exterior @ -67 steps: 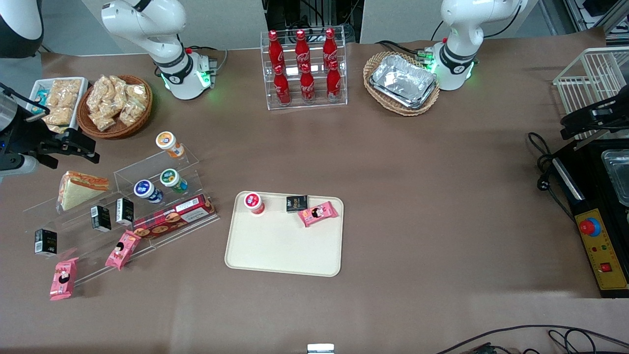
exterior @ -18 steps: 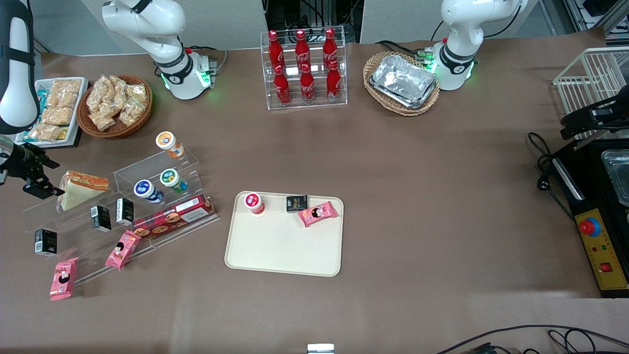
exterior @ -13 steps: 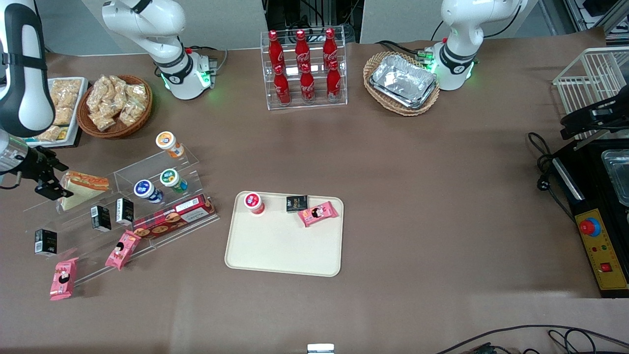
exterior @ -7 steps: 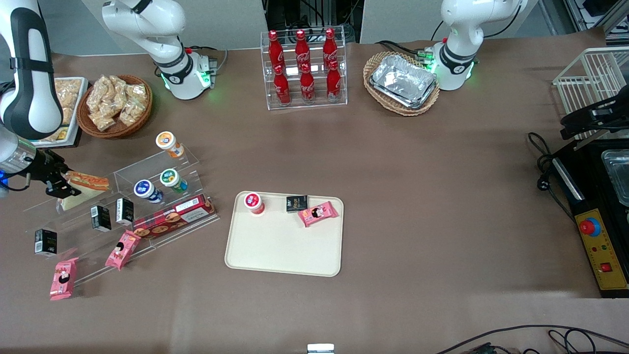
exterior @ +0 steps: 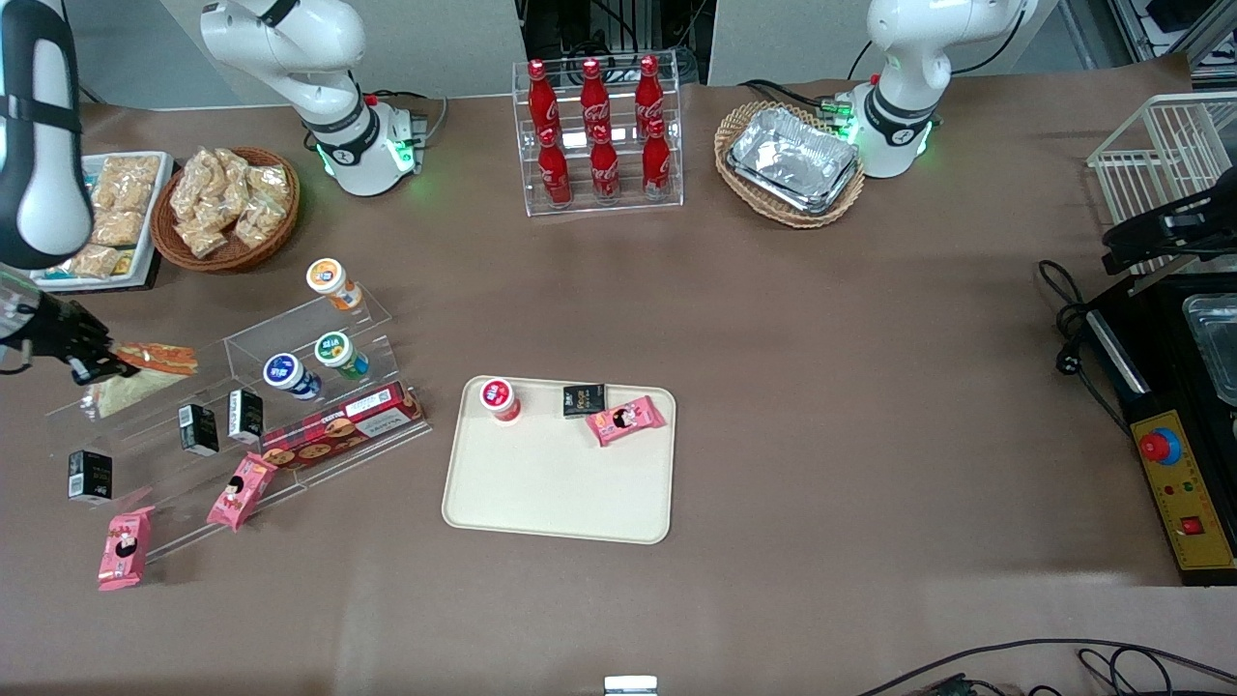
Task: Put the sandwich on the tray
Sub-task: 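Lower the open right gripper and close it on the wrapped sandwich, then lift the sandwich out of the rack and carry it toward the cream tray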
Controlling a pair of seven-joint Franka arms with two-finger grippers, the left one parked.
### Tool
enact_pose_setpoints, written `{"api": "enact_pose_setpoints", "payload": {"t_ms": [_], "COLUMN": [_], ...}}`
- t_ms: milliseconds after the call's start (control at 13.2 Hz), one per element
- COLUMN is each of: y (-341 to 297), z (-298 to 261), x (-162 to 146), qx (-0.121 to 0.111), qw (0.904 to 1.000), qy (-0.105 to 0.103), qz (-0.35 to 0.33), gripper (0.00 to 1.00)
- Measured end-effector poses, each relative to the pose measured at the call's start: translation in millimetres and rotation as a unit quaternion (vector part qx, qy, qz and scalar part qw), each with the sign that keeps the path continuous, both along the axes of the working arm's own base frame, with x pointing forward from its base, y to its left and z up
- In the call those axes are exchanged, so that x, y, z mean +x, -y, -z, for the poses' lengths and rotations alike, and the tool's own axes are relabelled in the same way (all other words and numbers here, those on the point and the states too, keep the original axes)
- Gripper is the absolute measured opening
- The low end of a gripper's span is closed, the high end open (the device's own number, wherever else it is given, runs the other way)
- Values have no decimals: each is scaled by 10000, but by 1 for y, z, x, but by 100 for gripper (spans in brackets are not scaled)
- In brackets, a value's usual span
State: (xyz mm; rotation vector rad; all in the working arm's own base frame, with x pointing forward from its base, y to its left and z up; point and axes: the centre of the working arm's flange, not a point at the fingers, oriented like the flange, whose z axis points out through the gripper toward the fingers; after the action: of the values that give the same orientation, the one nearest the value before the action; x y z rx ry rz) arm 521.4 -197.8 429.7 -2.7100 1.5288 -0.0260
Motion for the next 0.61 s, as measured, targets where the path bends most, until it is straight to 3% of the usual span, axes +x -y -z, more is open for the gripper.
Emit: {"api": "enact_pose_setpoints", "payload": {"t_ms": [379,606], "y": [-67,-145], "z": [-62,-63], "x": [39,70], "qx": [502,554], "qw": [9981,9976], "qy": [333,286], "qz": [-89,292], "gripper": [18,18]}}
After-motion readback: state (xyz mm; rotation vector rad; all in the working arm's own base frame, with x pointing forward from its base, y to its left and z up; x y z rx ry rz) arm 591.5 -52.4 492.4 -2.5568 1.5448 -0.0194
